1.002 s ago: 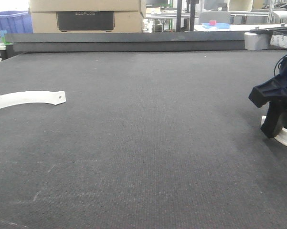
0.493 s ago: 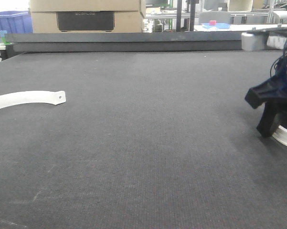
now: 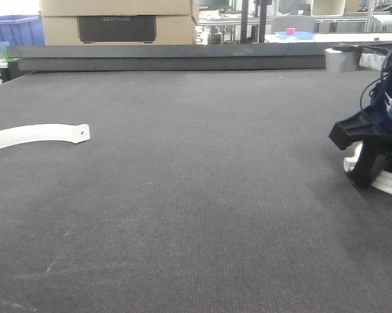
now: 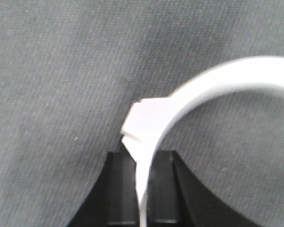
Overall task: Grab PVC pipe and place in blue bin
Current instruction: 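Close the right gripper on the pipe piece's edge and lift it, then lower the left gripper onto the other white curved pipe piece and close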
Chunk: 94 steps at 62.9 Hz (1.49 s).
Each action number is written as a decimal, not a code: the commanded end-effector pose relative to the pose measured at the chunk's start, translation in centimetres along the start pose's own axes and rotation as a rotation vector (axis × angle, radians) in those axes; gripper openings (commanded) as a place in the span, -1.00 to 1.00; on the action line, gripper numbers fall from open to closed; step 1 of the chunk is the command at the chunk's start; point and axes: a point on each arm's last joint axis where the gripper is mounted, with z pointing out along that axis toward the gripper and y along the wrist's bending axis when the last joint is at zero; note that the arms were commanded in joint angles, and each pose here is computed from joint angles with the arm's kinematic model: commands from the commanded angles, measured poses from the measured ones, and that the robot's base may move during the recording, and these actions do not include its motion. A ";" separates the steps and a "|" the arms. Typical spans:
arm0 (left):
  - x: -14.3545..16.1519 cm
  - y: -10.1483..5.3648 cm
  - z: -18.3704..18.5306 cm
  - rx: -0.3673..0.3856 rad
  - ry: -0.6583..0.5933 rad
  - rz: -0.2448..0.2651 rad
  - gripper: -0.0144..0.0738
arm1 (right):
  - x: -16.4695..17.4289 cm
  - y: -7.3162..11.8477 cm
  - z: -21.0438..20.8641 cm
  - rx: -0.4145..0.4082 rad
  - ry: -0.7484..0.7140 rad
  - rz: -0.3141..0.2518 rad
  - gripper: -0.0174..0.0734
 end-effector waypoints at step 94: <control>3.1 -3.2 10.5 0.084 0.352 -0.033 0.14 | 1.2 2.7 -20.2 -0.145 -0.498 0.043 -0.99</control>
